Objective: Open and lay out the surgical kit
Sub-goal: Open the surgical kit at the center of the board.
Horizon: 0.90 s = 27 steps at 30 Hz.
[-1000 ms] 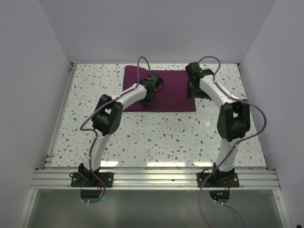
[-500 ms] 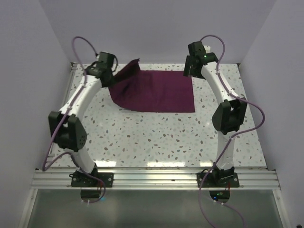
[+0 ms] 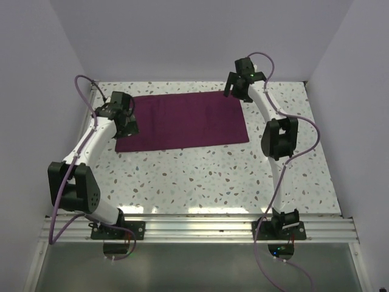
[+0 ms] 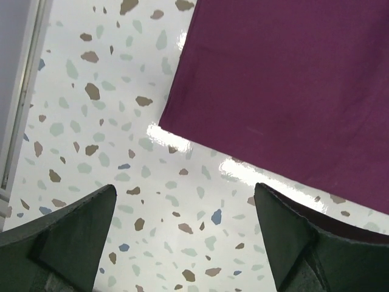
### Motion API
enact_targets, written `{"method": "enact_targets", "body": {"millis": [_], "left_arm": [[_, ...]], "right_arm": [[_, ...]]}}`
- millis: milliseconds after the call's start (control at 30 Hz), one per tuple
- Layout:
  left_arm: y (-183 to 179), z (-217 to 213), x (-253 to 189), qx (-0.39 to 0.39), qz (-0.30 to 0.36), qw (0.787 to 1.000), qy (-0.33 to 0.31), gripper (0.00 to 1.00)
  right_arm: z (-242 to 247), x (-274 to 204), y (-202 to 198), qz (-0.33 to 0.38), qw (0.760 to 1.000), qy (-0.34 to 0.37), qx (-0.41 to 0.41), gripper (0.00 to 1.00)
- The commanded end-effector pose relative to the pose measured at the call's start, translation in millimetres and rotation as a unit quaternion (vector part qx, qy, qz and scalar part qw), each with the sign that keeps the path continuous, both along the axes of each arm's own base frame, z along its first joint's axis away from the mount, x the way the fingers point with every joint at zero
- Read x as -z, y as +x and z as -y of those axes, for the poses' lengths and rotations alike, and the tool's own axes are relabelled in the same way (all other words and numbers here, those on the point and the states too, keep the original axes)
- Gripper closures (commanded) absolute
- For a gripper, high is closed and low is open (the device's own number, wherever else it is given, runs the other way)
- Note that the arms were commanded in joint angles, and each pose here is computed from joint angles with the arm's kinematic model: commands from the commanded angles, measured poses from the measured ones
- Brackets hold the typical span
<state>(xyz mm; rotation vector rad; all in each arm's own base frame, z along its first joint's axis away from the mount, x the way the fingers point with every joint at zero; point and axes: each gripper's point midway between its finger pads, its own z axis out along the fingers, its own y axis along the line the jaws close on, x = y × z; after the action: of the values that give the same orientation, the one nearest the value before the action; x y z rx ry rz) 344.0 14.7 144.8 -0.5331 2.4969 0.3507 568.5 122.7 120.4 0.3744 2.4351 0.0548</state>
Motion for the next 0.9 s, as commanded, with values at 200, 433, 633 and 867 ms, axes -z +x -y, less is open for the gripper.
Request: {"method": "enact_targets", "body": {"millis": [200, 433, 633, 867], "left_arm": [[-31.1, 8.5, 1.0, 0.005, -0.006, 0.999, -0.034, 0.00], [-36.6, 10.5, 10.0, 0.000, -0.025, 0.999, -0.039, 0.00], [-34.8, 12.0, 16.8, -0.002, -0.037, 0.998, -0.042, 0.00], [-30.1, 10.7, 18.4, 0.000, -0.040, 0.999, -0.035, 0.00]], "right_arm": [[5.3, 15.6, 77.0, 0.104, 0.993, 0.030, 0.044, 0.29], [10.5, 45.6, 98.5, 0.123, 0.990, 0.018, 0.068, 0.36], [21.9, 51.3, 111.3, 0.146, 0.986, -0.004, 0.085, 0.40], [23.7, 71.0, 106.5, 0.125, 0.989, -0.007, 0.083, 0.56]]}}
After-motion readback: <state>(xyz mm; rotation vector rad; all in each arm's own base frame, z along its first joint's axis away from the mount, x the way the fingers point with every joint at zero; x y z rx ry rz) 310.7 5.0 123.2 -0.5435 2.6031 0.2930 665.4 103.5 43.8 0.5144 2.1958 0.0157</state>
